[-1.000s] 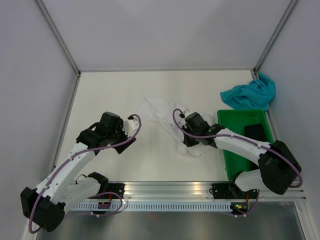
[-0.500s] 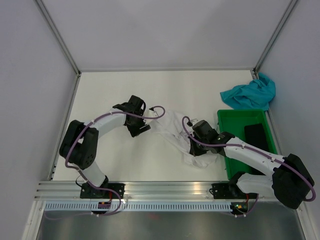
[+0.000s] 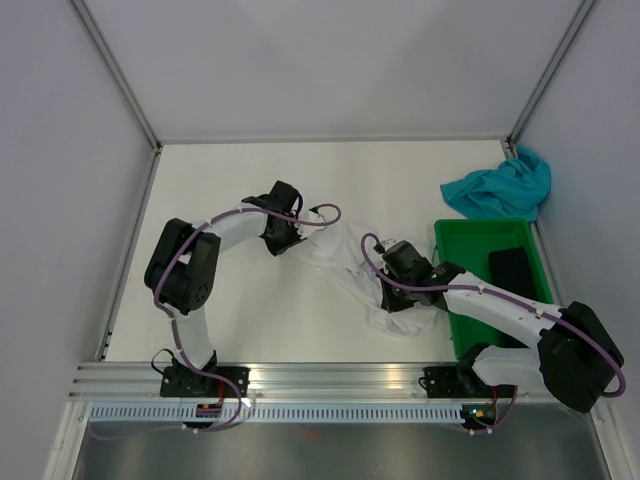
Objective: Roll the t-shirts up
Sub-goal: Flatten the tshirt
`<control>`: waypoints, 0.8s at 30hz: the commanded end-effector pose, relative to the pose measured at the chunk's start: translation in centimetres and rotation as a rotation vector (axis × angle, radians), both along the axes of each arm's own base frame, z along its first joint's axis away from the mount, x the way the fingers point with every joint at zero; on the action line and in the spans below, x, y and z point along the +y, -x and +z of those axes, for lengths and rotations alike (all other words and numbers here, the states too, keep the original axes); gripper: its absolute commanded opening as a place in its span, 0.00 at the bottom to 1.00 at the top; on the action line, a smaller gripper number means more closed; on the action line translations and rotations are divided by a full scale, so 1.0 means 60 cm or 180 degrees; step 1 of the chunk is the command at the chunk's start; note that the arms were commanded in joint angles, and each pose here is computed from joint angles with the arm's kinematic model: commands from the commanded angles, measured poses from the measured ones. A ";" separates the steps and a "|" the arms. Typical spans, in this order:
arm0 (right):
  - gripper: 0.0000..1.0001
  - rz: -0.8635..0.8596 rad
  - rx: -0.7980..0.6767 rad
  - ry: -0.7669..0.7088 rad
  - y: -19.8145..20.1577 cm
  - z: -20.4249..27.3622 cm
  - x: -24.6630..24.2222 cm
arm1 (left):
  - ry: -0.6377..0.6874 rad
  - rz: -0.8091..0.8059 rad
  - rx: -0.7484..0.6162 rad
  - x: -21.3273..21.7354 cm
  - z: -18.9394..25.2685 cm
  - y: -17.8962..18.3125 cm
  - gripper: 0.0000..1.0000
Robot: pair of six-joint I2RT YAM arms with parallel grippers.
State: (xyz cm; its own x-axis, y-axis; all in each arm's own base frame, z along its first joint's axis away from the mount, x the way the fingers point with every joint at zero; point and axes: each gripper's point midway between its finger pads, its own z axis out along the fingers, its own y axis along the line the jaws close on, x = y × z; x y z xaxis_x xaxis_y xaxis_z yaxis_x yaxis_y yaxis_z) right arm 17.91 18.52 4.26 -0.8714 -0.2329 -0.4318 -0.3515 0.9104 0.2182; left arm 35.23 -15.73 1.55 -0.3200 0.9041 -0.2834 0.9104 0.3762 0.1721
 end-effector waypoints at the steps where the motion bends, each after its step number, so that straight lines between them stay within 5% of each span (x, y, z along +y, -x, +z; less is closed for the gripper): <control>1: 0.00 -0.0141 -0.0262 0.0025 -0.036 0.031 -0.001 | -0.0032 -0.0087 0.0354 0.004 -0.051 0.043 0.15; 2: 0.00 -0.0180 -0.0333 0.0027 -0.047 0.039 -0.001 | -0.0030 -0.0070 0.0384 0.006 -0.052 0.048 0.03; 8: 0.00 -0.0728 -0.1042 0.0523 -0.186 0.132 -0.051 | 0.0296 0.0371 0.0047 0.005 0.034 0.019 0.02; 14: 0.00 -0.1363 -0.1937 0.0831 -0.353 0.349 -0.109 | 0.0803 0.0968 -0.1168 0.041 0.293 -0.093 0.02; 19: 0.00 -0.1494 -0.2224 0.0706 -0.366 0.436 -0.111 | 0.1121 0.1377 -0.1746 0.115 0.434 -0.109 0.02; 24: 0.03 -0.1305 -0.1977 0.0589 -0.309 0.325 -0.084 | 0.0982 0.1322 -0.1492 0.140 0.361 -0.055 0.02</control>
